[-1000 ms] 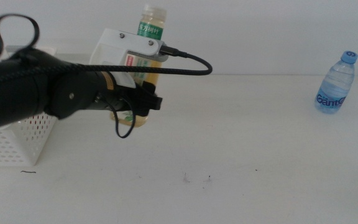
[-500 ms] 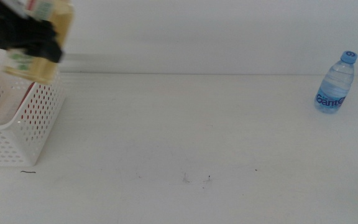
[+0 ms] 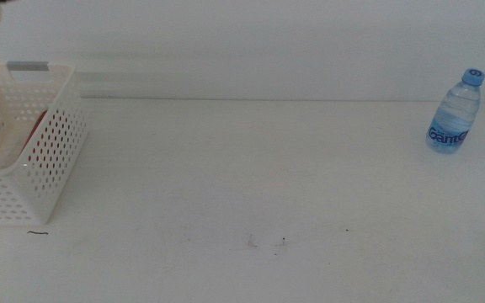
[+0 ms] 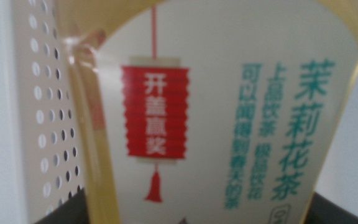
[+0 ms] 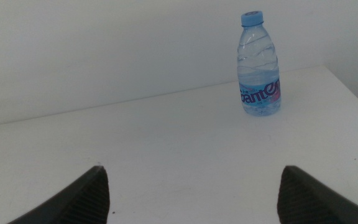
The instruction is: Use arms to grab the bottles and put them into the dustbin to the left of the table.
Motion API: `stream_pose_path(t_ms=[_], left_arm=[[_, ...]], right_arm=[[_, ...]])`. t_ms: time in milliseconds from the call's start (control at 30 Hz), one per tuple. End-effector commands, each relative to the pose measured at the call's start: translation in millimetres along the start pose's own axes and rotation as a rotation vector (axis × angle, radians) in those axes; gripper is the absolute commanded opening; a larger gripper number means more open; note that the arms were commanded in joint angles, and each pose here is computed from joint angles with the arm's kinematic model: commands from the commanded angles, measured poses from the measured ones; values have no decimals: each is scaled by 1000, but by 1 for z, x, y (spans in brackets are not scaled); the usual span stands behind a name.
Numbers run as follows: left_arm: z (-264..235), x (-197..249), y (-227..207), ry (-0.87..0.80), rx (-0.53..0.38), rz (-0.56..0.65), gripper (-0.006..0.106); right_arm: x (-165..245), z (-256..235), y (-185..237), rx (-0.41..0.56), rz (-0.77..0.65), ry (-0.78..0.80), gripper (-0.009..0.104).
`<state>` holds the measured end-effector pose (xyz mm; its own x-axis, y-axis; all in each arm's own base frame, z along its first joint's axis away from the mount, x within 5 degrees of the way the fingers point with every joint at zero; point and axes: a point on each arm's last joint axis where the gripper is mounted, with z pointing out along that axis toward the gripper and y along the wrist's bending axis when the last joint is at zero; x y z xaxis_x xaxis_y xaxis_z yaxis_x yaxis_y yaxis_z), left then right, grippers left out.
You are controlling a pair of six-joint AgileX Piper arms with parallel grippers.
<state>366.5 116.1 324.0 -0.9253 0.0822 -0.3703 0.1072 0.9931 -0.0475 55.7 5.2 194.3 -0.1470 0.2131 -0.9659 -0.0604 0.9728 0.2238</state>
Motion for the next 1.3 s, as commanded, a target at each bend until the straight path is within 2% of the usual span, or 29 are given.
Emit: stream_pose_path(t_ms=[0,167,300,433,567,633,767,900,1100,1267], left_arm=[[8,-6,6,-32,10,-1,-2],[40,-10,16,-4,29,16,0],[58,-9,20,28,43,7,13],[74,-8,23,58,55,2,44],[79,-6,28,84,20,20,81],[79,-6,29,81,8,24,94],[66,-9,25,37,10,18,94],[32,-13,13,-54,15,15,94],[-27,-11,-41,-257,81,60,94],[-64,10,-104,-552,159,177,94]], right_arm=[[-1,0,0,5,-15,-15,86],[-1,0,0,5,-15,-15,86],[-1,0,0,5,-15,-15,86],[-1,0,0,5,-15,-15,86],[-1,0,0,5,-15,-15,86],[-1,0,0,5,-15,-15,86],[-1,0,0,5,-15,-15,86],[-1,0,0,5,-15,-15,86],[-1,0,0,5,-15,-15,86],[-1,0,0,5,-15,-15,86]])
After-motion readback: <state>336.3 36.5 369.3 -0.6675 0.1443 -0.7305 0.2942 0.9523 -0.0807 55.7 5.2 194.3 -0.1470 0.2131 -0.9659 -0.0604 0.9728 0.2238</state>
